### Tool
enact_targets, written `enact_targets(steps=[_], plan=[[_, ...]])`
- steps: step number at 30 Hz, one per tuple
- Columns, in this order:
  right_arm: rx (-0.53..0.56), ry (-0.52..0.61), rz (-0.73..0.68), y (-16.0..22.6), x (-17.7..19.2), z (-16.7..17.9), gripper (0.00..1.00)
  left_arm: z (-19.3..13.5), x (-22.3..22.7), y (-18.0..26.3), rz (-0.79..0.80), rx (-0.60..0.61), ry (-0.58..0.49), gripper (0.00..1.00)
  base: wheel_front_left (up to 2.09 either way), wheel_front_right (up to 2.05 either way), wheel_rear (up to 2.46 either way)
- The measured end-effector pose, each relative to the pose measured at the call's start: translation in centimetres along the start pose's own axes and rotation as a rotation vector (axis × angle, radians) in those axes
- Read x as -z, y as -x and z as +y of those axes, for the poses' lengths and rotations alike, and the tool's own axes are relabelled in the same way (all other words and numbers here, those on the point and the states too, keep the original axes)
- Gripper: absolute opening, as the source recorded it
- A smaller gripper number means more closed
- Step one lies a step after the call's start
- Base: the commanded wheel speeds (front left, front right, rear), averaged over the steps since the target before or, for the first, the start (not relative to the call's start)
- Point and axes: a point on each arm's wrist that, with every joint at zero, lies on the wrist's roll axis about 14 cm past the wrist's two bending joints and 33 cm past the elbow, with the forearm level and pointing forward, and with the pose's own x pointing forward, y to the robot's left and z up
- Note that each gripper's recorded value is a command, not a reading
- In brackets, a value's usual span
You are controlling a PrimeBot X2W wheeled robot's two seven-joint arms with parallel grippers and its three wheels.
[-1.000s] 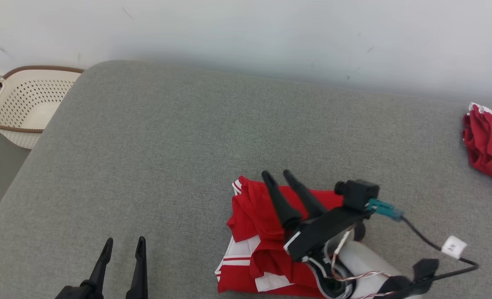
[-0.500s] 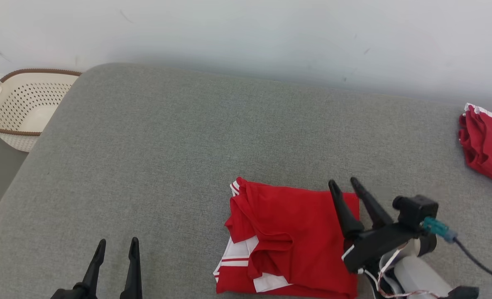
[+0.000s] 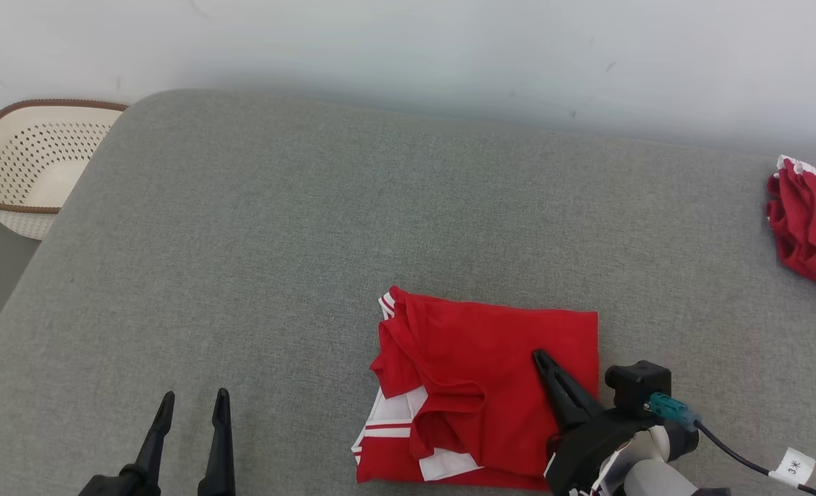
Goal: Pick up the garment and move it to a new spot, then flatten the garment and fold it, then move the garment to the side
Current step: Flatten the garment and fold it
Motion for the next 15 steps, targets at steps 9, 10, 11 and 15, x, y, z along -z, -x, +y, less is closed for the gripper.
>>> enact_targets(steps=[9,10,11,15], plan=[[-0.046,-0.002,0.071,-0.7,2.3,1.9,0.00,0.4,0.2,0.1,0.007,-0.011,-0.005,1.00,0.00,0.00,0.00],[-0.055,-0.005,0.076,-0.7,2.5,2.3,0.00,0.5,0.2,0.1,0.007,-0.013,-0.005,1.00,0.00,0.00,0.00],[-0.067,-0.007,0.083,-0.7,2.7,2.7,0.00,0.5,0.2,0.1,0.007,-0.014,-0.005,1.00,0.00,0.00,0.00],[-0.120,-0.028,0.098,-0.8,3.3,4.8,0.00,0.6,0.1,0.2,0.006,-0.019,-0.007,1.00,0.00,0.00,0.00]])
